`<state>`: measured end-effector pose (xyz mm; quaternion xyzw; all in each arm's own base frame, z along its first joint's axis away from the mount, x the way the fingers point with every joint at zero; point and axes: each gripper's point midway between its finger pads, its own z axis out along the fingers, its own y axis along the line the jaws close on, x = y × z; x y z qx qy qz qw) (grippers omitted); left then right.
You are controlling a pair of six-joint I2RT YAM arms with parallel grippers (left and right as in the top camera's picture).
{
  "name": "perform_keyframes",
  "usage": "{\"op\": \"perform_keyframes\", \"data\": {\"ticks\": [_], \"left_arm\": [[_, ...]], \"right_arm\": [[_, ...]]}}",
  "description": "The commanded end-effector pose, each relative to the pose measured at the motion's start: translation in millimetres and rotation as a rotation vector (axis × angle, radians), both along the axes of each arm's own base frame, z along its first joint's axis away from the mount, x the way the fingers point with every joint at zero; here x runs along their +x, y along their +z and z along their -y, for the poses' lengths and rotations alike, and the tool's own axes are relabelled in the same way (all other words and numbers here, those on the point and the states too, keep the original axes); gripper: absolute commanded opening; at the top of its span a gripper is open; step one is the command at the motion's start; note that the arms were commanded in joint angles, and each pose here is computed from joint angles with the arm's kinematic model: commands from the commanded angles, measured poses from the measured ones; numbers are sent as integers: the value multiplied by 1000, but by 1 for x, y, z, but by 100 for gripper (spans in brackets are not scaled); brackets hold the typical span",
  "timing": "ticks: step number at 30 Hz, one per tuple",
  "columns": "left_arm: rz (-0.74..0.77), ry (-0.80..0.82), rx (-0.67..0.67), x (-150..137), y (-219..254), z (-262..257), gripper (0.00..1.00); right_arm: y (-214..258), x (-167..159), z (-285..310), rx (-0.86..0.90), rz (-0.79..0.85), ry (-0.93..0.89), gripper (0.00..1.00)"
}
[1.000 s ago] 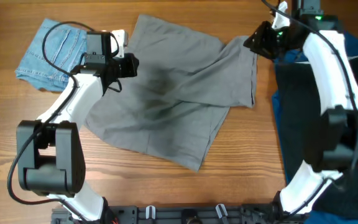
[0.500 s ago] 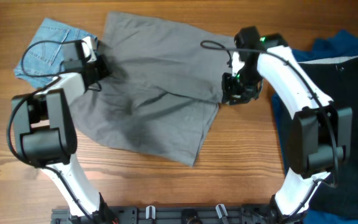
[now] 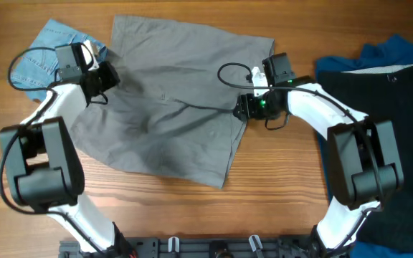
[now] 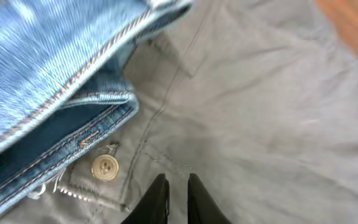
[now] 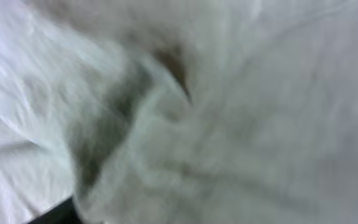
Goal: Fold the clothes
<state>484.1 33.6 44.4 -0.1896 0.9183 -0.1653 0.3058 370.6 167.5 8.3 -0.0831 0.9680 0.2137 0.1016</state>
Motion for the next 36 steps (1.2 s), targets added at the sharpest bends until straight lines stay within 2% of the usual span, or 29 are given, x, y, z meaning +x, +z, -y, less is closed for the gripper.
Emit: {"op": "perform_keyframes", "data": {"ticks": [1, 2, 3, 6, 8, 11, 14, 17, 19, 21, 24, 27, 30, 31, 34, 36], "left_arm": [[23, 2, 10, -4, 21, 1, 13], [15, 0, 10, -6, 21, 2, 13], [6, -1, 9, -8, 20, 2, 13], [-20, -2, 5, -13, 16, 3, 14], [-24, -2, 4, -14, 15, 4, 16], [-35, -5, 2, -16, 15, 6, 19], [-29, -60, -33, -23, 29, 19, 22], [-4, -204, -85, -29, 42, 56, 26], [-13, -329, -50, -38, 38, 84, 28], [-6, -480, 40, -45, 29, 118, 30], [-14, -496, 181, -38, 10, 135, 18], [-39, -541, 174, -39, -17, 155, 13], [-100, -526, 169, -40, -53, 152, 16], [-119, -510, 194, -40, -62, 146, 13], [-251, -224, 301, -40, -99, 91, 6], [-299, -113, 285, -44, -109, 66, 4]], "right_arm": [[-23, -10, 3, -28, -28, 14, 29], [-27, -8, 12, -80, -26, -24, 8], [-29, -6, 27, -146, -40, -92, 4], [-20, -6, 101, -426, -89, -301, 4], [-9, -2, 133, -492, -104, -377, 4], [14, 27, 168, -450, -61, -500, 4], [41, 59, 164, -281, 16, -428, 4], [43, 57, 162, -260, 1, -425, 4], [40, 51, 161, -265, -26, -420, 4], [39, 47, 162, -269, -44, -418, 4], [38, 42, 161, -272, -63, -415, 4], [37, 37, 161, -276, -85, -412, 4], [36, 31, 161, -281, -110, -409, 4], [35, 29, 161, -282, -115, -408, 4], [34, 22, 161, -288, -145, -404, 4], [34, 21, 163, -300, -146, -406, 4]]}}
